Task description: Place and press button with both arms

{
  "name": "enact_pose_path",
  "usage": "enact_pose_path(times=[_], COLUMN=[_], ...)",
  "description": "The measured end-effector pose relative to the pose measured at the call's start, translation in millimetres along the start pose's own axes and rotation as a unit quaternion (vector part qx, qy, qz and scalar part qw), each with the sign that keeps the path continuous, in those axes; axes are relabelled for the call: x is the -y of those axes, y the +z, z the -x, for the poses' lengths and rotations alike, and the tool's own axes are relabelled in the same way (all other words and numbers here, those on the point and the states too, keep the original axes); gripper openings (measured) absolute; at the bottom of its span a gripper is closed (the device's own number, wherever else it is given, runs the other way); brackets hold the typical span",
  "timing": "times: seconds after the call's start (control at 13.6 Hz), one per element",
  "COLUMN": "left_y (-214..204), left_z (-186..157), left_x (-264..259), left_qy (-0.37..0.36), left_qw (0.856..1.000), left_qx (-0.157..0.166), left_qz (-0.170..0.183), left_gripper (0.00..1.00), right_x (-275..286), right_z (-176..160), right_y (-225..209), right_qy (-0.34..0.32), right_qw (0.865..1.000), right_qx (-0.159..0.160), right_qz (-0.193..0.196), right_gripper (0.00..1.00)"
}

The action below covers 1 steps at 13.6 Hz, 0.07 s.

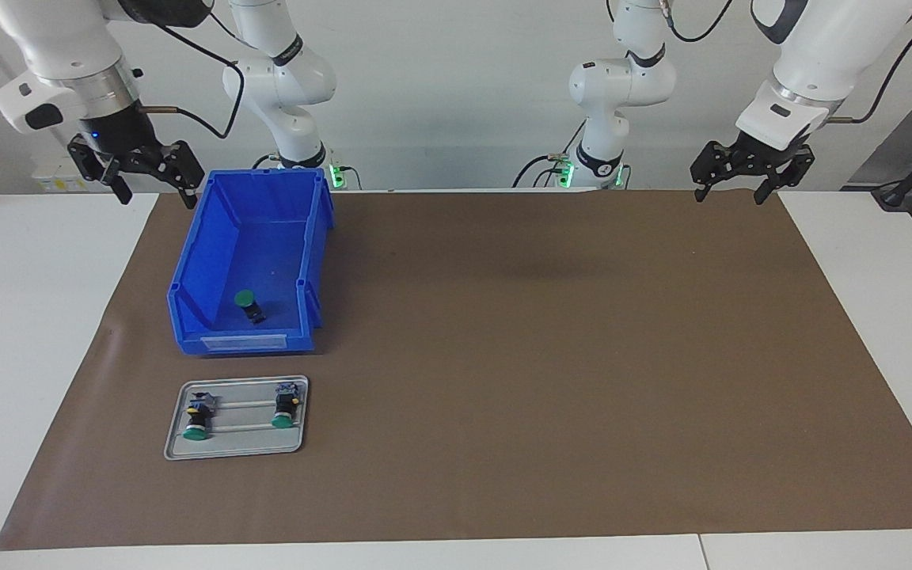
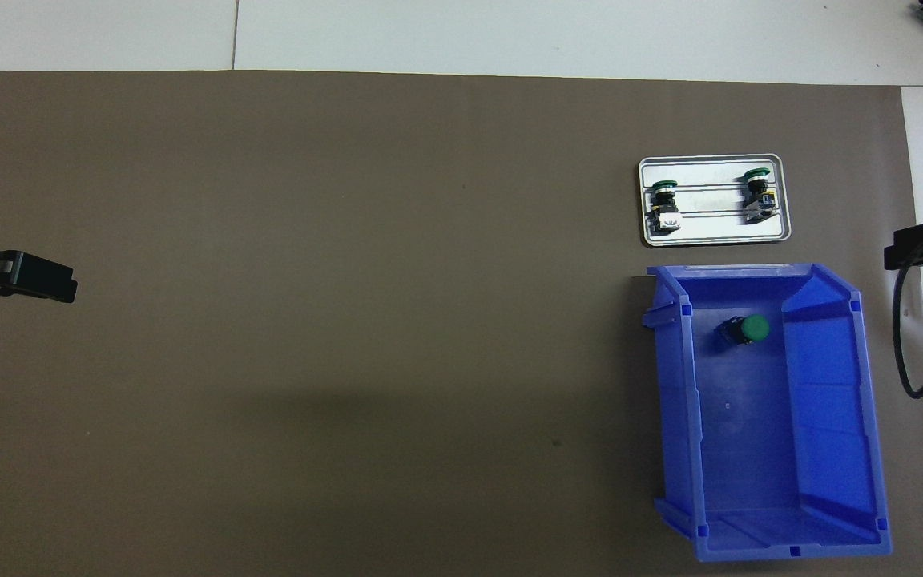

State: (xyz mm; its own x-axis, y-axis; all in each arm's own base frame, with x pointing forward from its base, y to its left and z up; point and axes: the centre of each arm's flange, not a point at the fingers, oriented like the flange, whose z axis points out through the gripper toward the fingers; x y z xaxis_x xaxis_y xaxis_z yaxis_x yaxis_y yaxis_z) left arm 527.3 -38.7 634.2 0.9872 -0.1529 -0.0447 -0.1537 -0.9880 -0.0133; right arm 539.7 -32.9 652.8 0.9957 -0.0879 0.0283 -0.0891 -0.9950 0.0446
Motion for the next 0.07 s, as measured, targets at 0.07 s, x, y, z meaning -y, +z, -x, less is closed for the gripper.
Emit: enact_pose_path(times=[0.07], left_y=[0.0], left_z=[0.0], left_x=[0.0], left_qy=[0.0], left_qw=[1.0], left_qx=[0.0], left_qz=[0.0], left_gripper=[1.0], right_x=[0.1], right_z=[0.5], right_y=[0.7], right_qy=[0.0], right_qw=[1.0], right_qx=[0.002], right_qz=[0.0], right_gripper=[1.0])
